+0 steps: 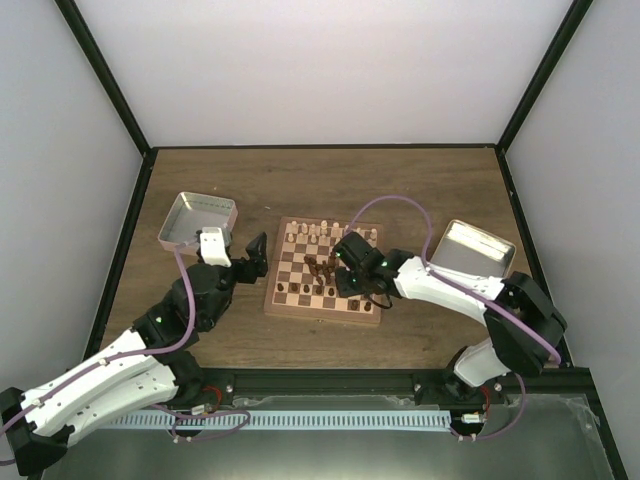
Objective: Set up the chess pieces on the board
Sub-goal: Place the chess piece on the chessboard, then pick up the chess piece from the chessboard.
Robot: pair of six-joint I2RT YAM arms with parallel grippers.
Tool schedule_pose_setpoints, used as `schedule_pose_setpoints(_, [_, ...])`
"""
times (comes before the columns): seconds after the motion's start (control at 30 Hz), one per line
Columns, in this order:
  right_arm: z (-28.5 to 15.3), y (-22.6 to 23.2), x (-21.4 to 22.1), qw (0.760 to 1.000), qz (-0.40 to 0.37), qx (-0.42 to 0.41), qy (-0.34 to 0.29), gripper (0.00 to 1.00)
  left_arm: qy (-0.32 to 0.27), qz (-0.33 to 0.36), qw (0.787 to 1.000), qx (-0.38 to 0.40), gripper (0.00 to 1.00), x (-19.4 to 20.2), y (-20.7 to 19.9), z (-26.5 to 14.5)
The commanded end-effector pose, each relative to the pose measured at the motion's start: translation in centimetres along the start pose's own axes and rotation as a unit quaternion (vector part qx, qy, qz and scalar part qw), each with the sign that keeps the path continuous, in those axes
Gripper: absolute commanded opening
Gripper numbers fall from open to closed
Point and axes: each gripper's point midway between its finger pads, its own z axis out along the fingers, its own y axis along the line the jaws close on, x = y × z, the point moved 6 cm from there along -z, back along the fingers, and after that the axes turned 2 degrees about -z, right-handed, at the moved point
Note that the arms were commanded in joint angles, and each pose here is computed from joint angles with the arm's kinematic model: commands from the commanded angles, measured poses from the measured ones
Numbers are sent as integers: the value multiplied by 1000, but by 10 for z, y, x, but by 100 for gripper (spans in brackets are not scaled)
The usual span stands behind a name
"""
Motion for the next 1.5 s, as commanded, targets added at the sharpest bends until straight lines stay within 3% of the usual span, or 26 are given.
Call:
schedule_pose_setpoints(0.0, [5,5,1,1000,-14,-14,9,6,-4,-10,1000,-5,88,2,2,1])
schedule_pose_setpoints(0.4, [11,4,14,998,-38,-21,47,8,-5,-12,1000,-10,88,5,5,1])
schedule_pose_setpoints(0.8, [10,3,8,998,-45,-1,43,27,-2,-7,1000,-11,88,6,6,1])
schedule_pose_setpoints(1.0, [-4,6,-6,999,-33,-5,9,31,-2,-4,1000,-15,88,7,7,2])
schedule_pose_setpoints(1.23, [-27,1,-44,995,35,4,-91,34,1,-3,1000,-13,88,8,6,3])
schedule_pose_setpoints(1.47, [-6,6,-61,994,60,-4,-86,35,13,-5,1000,-9,88,13,4,6])
